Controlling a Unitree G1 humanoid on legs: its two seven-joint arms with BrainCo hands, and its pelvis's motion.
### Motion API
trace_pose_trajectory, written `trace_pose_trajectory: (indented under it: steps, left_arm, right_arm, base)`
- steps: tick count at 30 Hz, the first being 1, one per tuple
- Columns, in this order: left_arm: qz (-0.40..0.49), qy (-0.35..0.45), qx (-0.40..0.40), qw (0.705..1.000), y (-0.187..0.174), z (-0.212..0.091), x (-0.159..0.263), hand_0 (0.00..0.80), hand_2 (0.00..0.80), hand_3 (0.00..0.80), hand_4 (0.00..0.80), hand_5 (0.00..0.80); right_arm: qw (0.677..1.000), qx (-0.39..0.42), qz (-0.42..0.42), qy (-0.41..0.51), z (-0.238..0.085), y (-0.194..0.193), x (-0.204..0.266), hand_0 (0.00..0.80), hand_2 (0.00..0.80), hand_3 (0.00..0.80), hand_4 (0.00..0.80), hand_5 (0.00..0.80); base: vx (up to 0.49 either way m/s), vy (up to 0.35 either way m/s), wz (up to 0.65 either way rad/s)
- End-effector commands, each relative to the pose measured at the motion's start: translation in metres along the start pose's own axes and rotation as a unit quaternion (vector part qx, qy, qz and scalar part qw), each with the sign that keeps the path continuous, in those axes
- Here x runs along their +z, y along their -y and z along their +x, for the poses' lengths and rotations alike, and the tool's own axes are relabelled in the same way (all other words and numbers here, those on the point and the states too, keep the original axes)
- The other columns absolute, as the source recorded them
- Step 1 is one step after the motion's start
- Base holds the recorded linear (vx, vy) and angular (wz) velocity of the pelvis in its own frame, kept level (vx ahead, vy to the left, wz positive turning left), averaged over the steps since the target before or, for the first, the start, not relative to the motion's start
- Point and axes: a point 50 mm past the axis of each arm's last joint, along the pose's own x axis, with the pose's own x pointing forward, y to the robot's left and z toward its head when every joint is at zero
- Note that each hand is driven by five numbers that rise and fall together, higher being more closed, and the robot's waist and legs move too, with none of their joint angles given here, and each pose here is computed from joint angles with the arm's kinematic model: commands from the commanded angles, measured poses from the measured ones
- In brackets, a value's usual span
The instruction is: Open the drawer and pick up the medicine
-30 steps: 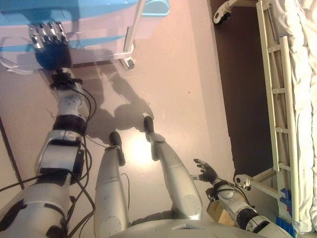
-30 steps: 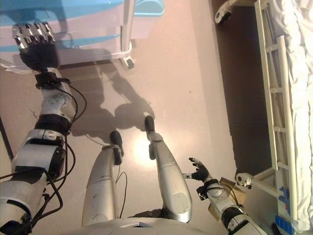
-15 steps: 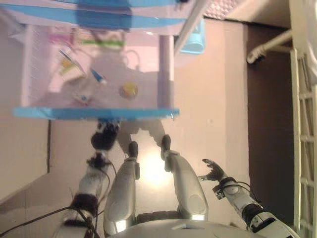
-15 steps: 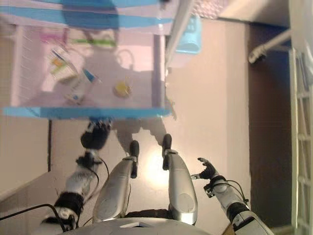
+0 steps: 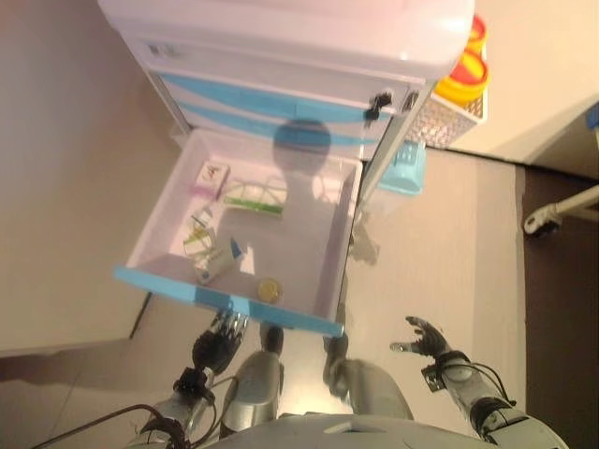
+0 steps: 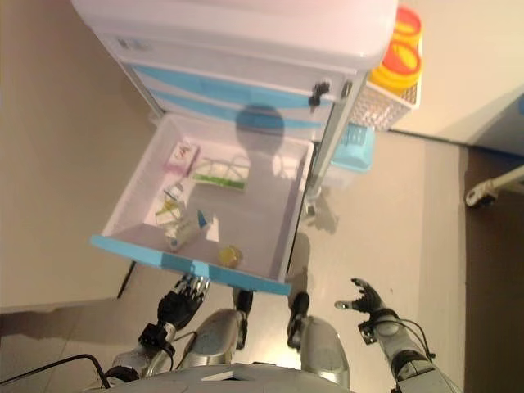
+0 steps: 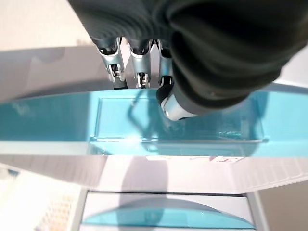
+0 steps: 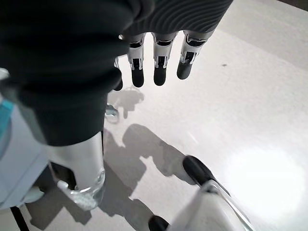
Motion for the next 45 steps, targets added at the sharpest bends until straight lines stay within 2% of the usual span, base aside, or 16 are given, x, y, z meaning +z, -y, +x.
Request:
trace_pose_trajectory:
  steps: [1, 3, 4, 8, 10, 12, 15, 18, 21, 23, 24, 26, 29, 34, 38, 45]
  left_arm:
    - [0.141, -0.049, 0.243, 0.959, -0.066, -0.085, -0.011, 0.0, 0.0, 0.0, 0.0, 0.0]
    - [0.202, -0.04, 0.293, 0.934, -0.068, -0.084, 0.0, 0.0, 0.0, 0.0, 0.0, 0.0]
    - [0.253, -0.042, 0.321, 0.912, -0.068, -0.082, 0.006, 0.0, 0.0, 0.0, 0.0, 0.0]
    - [0.346, -0.08, 0.361, 0.862, -0.066, -0.073, 0.011, 0.0, 0.0, 0.0, 0.0, 0.0]
    - [0.371, -0.094, 0.363, 0.849, -0.065, -0.07, 0.012, 0.0, 0.0, 0.0, 0.0, 0.0]
    - [0.389, -0.106, 0.368, 0.838, -0.062, -0.065, 0.016, 0.0, 0.0, 0.0, 0.0, 0.0]
    - [0.409, -0.119, 0.374, 0.823, -0.061, -0.063, 0.019, 0.0, 0.0, 0.0, 0.0, 0.0]
    - [0.431, -0.126, 0.384, 0.807, -0.064, -0.067, 0.014, 0.0, 0.0, 0.0, 0.0, 0.0]
    - [0.427, -0.124, 0.395, 0.804, -0.065, -0.07, 0.012, 0.0, 0.0, 0.0, 0.0, 0.0]
    - [0.418, -0.119, 0.4, 0.807, -0.066, -0.069, 0.011, 0.0, 0.0, 0.0, 0.0, 0.0]
    - [0.417, -0.118, 0.401, 0.807, -0.065, -0.069, 0.011, 0.0, 0.0, 0.0, 0.0, 0.0]
    - [0.412, -0.115, 0.405, 0.808, -0.065, -0.067, 0.01, 0.0, 0.0, 0.0, 0.0, 0.0]
    - [0.419, -0.116, 0.405, 0.804, -0.066, -0.069, 0.008, 0.0, 0.0, 0.0, 0.0, 0.0]
    - [0.433, -0.12, 0.403, 0.798, -0.067, -0.072, 0.007, 0.0, 0.0, 0.0, 0.0, 0.0]
    - [0.465, -0.13, 0.4, 0.779, -0.068, -0.075, 0.008, 0.0, 0.0, 0.0, 0.0, 0.0]
    - [0.478, -0.141, 0.405, 0.767, -0.068, -0.077, 0.014, 0.0, 0.0, 0.0, 0.0, 0.0]
  right_arm:
    - [1.0, -0.022, -0.006, -0.013, -0.003, -0.005, -0.008, 0.0, 0.0, 0.0, 0.0, 0.0]
    - [0.999, -0.034, -0.012, -0.028, -0.005, -0.006, -0.015, 0.0, 0.0, 0.0, 0.0, 0.0]
    - [0.998, -0.046, -0.016, -0.037, -0.007, -0.005, -0.021, 0.0, 0.0, 0.0, 0.0, 0.0]
    - [0.996, -0.071, -0.042, -0.034, -0.009, 0.006, -0.023, 0.0, 0.0, 0.0, 0.0, 0.0]
    - [0.996, -0.072, -0.054, -0.025, -0.007, 0.013, -0.018, 0.0, 0.0, 0.0, 0.0, 0.0]
    - [0.991, -0.081, -0.103, -0.003, -0.005, 0.029, -0.007, 0.0, 0.0, 0.0, 0.0, 0.0]
    - [0.968, -0.145, -0.195, 0.068, -0.002, 0.063, 0.028, 0.0, 0.0, 0.0, 0.0, 0.0]
    - [0.916, -0.222, -0.26, 0.21, -0.013, 0.093, 0.113, 0.0, 0.0, 0.0, 0.0, 0.0]
    - [0.829, -0.249, -0.336, 0.371, -0.049, 0.097, 0.191, 0.0, 0.0, 0.0, 0.0, 0.0]
    - [0.77, -0.236, -0.381, 0.454, -0.073, 0.092, 0.228, 0.0, 0.0, 0.0, 0.0, 0.0]
    - [0.755, -0.23, -0.39, 0.474, -0.082, 0.09, 0.24, 0.0, 0.0, 0.0, 0.0, 0.0]
    - [0.701, -0.189, -0.429, 0.537, -0.11, 0.077, 0.269, 0.0, 0.0, 0.0, 0.0, 0.0]
    - [0.668, -0.122, -0.459, 0.573, -0.131, 0.059, 0.286, 0.0, 0.0, 0.0, 0.0, 0.0]
    - [0.642, -0.025, -0.504, 0.577, -0.136, 0.029, 0.287, 0.0, 0.0, 0.0, 0.0, 0.0]
    - [0.647, 0.017, -0.518, 0.559, -0.118, 0.01, 0.279, 0.0, 0.0, 0.0, 0.0, 0.0]
    - [0.666, 0.048, -0.542, 0.51, -0.082, -0.013, 0.261, 0.0, 0.0, 0.0, 0.0, 0.0]
  base:
    - [0.026, 0.023, 0.18]
    - [0.027, 0.019, 0.1]
    - [0.032, 0.016, 0.04]
    - [0.013, 0.011, 0.09]
    - [0.0, 0.0, 0.0]
    - [0.0, 0.0, 0.0]
    - [-0.023, 0.005, -0.05]
    - [-0.072, 0.05, -0.18]
    - [-0.078, 0.088, -0.17]
    - [-0.051, 0.077, -0.09]
    - [-0.038, 0.049, -0.02]
    - [-0.038, 0.03, 0.09]
    - [-0.029, 0.001, 0.22]
    - [-0.035, -0.003, 0.47]
    - [-0.05, 0.001, 0.42]
    - [-0.069, -0.03, 0.39]
